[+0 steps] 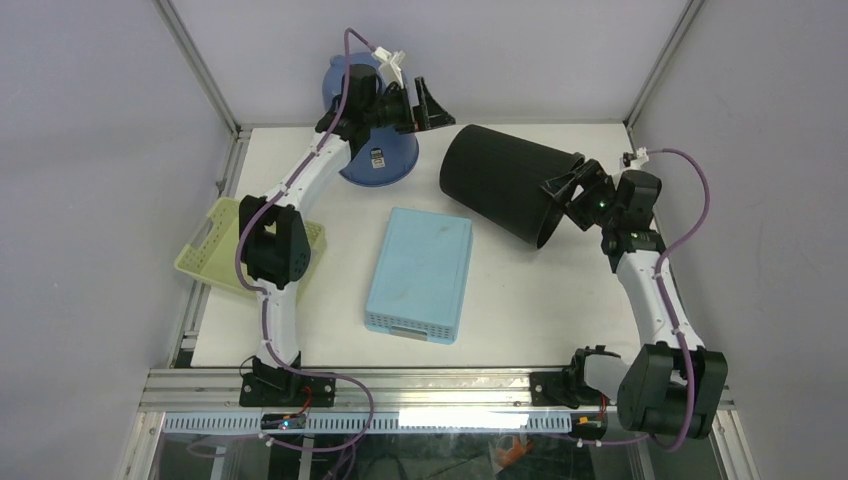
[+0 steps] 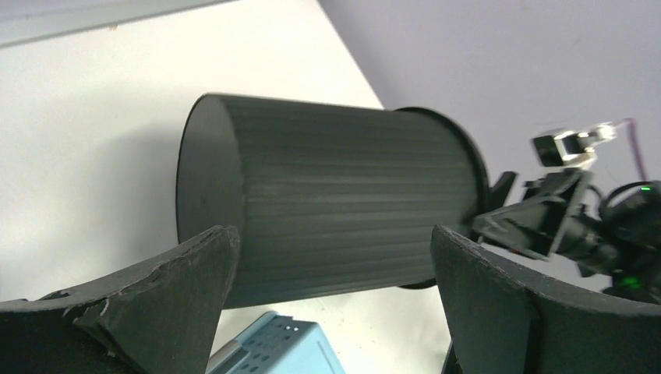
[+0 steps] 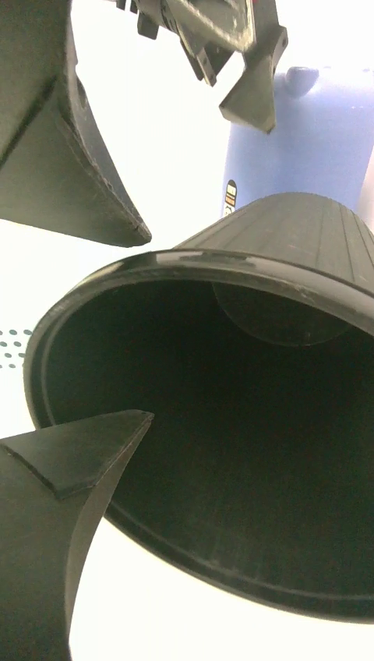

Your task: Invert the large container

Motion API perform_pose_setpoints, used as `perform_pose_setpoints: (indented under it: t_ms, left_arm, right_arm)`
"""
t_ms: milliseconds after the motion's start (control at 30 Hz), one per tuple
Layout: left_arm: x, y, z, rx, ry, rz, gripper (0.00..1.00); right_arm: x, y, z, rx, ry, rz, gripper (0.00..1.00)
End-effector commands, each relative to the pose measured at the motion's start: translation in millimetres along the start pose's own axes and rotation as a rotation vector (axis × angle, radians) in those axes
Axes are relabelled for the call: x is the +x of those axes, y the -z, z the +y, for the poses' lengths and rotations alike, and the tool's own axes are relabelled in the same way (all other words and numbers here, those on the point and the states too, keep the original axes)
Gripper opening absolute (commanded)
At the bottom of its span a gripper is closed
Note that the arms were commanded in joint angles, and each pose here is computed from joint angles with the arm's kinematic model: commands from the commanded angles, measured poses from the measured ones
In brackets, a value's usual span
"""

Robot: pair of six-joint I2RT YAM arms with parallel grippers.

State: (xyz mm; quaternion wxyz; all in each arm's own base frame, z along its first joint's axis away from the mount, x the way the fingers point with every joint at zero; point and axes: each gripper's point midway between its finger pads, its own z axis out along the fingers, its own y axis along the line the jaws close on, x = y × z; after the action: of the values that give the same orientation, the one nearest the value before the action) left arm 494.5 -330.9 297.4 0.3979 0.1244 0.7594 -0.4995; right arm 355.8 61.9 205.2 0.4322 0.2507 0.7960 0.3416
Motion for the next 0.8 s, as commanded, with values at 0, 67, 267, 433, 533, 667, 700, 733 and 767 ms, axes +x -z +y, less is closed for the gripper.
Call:
perform_pose_setpoints:
  t_ms: [0,67,267,433,533,667,700,733,767]
  left_arm:
    - [21.5,-13.7,16.3,-0.002,-0.010,0.052,0.99]
    - [29.0,-17.6,21.5,0.005,0.005,0.070,0.99]
    - [49.7,-24.6,37.5,-0.008,0.029,0.104,0.99]
    - [70.0,-39.4,43.2,0.032,0.052,0.139,0.99]
    - [81.2,-49.9,39.7,0.078,0.079,0.155,0.99]
    - [91.6,-57.9,37.8,0.117,0.109,0.152,0.99]
    - [91.7,-59.5,36.0,0.127,0.114,0.152,0.99]
    - [91.2,-59.8,33.9,0.142,0.118,0.154,0.99]
    - [91.1,-60.0,32.4,0.149,0.122,0.154,0.99]
  right_arm:
    - [-21.0,20.0,9.3,0.050,0.087,-0.067,0.80]
    - [-25.5,23.9,10.9,0.063,0.087,-0.084,0.79]
    - [-30.4,25.6,9.3,0.112,0.087,-0.076,0.68]
    - [-35.0,22.9,4.8,0.142,0.098,-0.092,0.60]
    - [-35.0,16.1,-0.7,0.152,0.096,-0.087,0.53]
    - [-30.7,-2.6,9.9,0.020,0.099,-0.079,0.53]
    - [-28.8,-7.3,13.8,-0.022,0.099,-0.072,0.53]
    - [-27.1,-10.9,17.4,-0.054,0.099,-0.062,0.53]
    - [-25.8,-14.6,18.8,-0.069,0.095,-0.049,0.51]
